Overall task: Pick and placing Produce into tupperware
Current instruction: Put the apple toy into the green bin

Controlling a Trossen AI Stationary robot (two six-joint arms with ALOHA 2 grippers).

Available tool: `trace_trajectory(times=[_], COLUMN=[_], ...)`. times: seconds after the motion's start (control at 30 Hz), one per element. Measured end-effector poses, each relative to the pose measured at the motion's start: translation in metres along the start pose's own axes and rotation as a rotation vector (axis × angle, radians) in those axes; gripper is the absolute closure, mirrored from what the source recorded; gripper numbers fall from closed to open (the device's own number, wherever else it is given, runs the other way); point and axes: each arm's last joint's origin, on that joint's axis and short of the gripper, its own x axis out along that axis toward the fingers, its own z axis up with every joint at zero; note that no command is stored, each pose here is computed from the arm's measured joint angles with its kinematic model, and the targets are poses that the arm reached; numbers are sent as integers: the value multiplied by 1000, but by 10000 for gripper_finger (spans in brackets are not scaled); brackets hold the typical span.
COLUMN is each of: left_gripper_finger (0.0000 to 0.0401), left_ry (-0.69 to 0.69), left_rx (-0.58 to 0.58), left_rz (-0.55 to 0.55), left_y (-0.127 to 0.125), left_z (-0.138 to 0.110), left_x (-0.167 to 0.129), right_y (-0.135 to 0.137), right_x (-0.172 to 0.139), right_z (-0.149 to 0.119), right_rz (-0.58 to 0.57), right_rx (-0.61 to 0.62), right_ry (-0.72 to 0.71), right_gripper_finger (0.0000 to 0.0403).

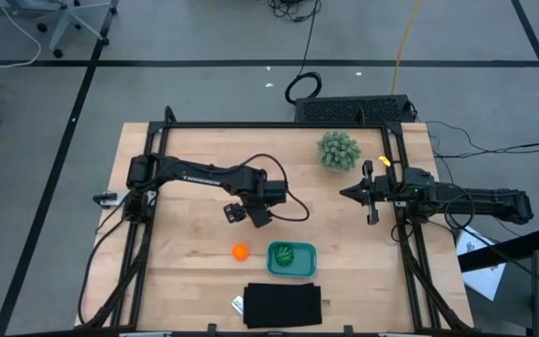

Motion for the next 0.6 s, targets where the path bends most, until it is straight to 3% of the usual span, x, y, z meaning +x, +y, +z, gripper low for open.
trace_trajectory(times=[0.3, 0.6], left_gripper_finger=[36, 36], left_ry=[26, 27], left_rx=[62, 40], left_rz=[42, 67], left_y=[-3, 2], left_z=[-4, -12], left_x=[20, 23], right_y=[0, 0], right_x=[0, 1], right_z=[0, -1], right_rz=[0, 0], right_rx=[-7, -20], right_ry=[-1, 12], right_gripper_finger=[403, 403])
